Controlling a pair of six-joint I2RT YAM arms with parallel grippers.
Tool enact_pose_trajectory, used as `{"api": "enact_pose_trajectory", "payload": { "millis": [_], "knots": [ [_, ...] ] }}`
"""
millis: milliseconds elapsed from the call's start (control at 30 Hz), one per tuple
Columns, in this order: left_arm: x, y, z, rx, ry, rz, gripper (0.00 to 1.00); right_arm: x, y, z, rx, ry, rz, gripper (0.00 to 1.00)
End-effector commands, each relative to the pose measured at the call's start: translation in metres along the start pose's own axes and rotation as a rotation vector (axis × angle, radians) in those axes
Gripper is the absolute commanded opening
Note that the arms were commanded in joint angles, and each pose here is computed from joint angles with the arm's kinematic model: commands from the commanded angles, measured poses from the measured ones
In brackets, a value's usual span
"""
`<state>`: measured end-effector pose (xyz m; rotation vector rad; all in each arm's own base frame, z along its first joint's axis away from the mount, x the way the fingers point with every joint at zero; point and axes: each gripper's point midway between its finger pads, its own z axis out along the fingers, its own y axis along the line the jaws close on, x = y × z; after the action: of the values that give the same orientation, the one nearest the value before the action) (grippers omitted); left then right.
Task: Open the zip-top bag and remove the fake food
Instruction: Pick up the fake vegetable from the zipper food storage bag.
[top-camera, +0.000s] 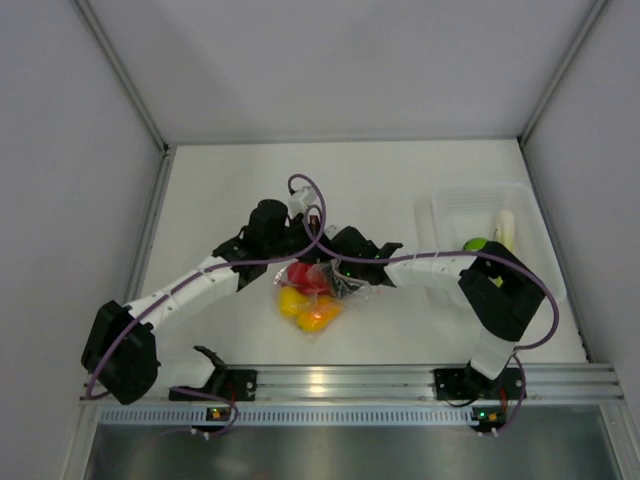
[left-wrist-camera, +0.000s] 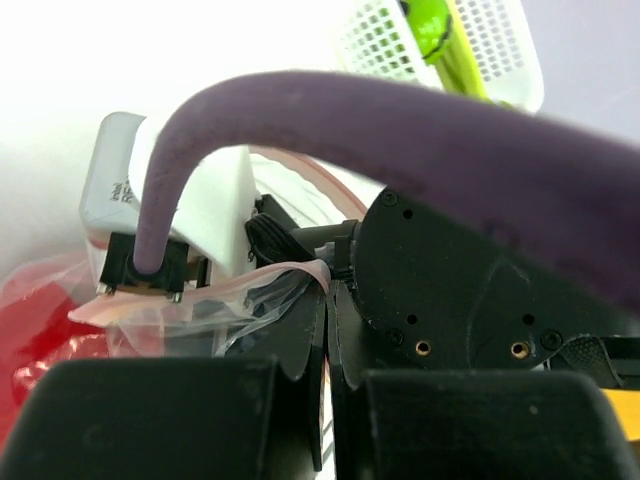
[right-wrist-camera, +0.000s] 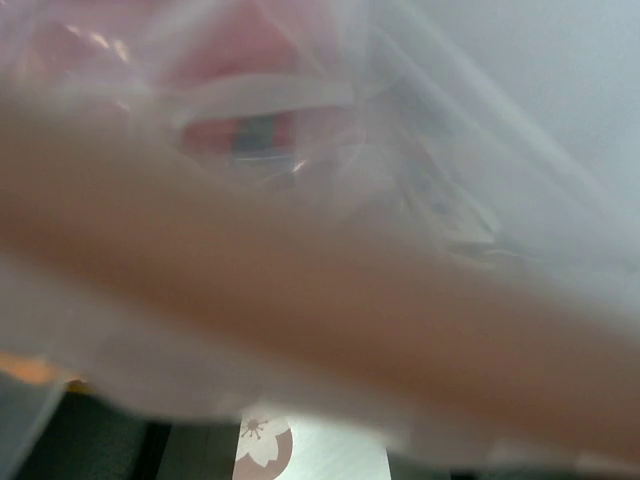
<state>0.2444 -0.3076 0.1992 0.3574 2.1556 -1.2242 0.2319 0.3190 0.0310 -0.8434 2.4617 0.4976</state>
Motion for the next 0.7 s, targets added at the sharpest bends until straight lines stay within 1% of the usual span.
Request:
{"api": "enact_pose_trajectory", "payload": {
  "millis": [0,33,100,167,267,367,433,500,667],
  "knots": [
    [-0.005,-0.069,-0.003,0.278,-0.008,0.145,0.00,0.003,0.034,0.027,-0.018,0.013,-0.098,0.49],
    [-0.006,-0.069,-0.002,0.280,-0.008,0.146,0.00,0.008,0.025,0.033,0.030,0.034,-0.096,0.49],
    [-0.005,-0.070,-0.002,0.283,-0.004,0.144,0.00,0.011,0.019,0.037,0.064,0.040,-0.077,0.47],
    [-0.005,-0.069,-0.002,0.281,-0.002,0.144,0.00,0.008,0.016,0.039,0.078,0.008,-0.057,0.45],
    [-0.004,-0.069,-0.002,0.283,0.001,0.145,0.00,-0.002,0.023,0.035,0.046,-0.040,-0.055,0.43],
    [-0.002,-0.068,0.000,0.285,0.009,0.143,0.00,-0.017,0.034,0.027,-0.022,-0.112,-0.085,0.48],
    [-0.001,-0.069,-0.001,0.294,0.017,0.143,0.00,-0.026,0.040,0.019,-0.057,-0.173,-0.105,0.47],
    [-0.001,-0.070,-0.001,0.299,0.018,0.148,0.00,-0.037,0.047,0.015,-0.097,-0.204,-0.125,0.43],
    [0.002,-0.073,-0.002,0.318,0.033,0.152,0.00,-0.046,0.049,0.019,-0.106,-0.212,-0.195,0.37]
  ]
}}
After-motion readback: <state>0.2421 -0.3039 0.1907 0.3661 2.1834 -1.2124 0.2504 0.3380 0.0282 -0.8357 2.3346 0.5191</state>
